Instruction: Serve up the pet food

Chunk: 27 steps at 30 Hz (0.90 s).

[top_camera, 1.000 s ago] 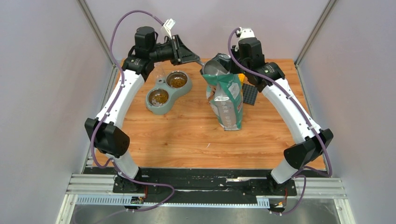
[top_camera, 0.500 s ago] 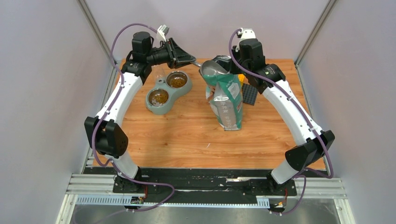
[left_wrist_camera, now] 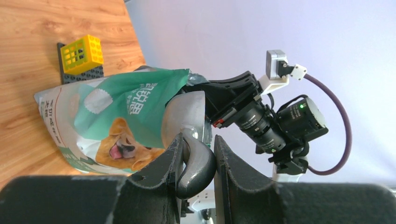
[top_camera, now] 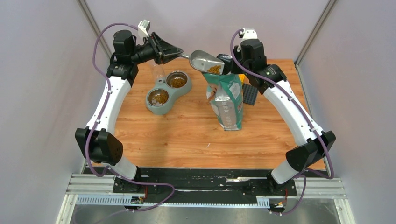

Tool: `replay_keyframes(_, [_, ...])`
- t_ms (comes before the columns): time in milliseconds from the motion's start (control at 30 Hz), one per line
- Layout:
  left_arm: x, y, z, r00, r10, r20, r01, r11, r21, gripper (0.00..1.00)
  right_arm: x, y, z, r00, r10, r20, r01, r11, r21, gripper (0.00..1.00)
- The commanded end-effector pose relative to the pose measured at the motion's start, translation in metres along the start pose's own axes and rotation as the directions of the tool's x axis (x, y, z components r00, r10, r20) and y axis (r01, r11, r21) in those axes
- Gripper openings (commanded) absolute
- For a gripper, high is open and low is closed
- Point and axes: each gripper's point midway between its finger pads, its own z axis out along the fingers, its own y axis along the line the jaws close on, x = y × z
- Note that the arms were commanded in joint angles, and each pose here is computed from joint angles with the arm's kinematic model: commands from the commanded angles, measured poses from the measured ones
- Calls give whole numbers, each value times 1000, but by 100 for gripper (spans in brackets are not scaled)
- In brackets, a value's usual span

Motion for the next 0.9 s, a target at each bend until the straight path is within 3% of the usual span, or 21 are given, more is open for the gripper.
replay_keyframes(0, [-5, -34, -15, 997, 58, 50, -61, 996, 59, 0, -51, -8, -25, 983, 49, 175, -51, 999, 6, 0])
replay_keyframes(433, [-9, -29, -14, 996, -48, 76, 44, 997, 62, 0, -54, -9, -28, 981, 48, 185, -51, 999, 8, 0])
replay_keyframes(867, [-26, -39, -36, 974, -178, 138, 150, 970, 192, 0, -56, -11, -28, 980, 49, 195, -52, 999, 11, 0])
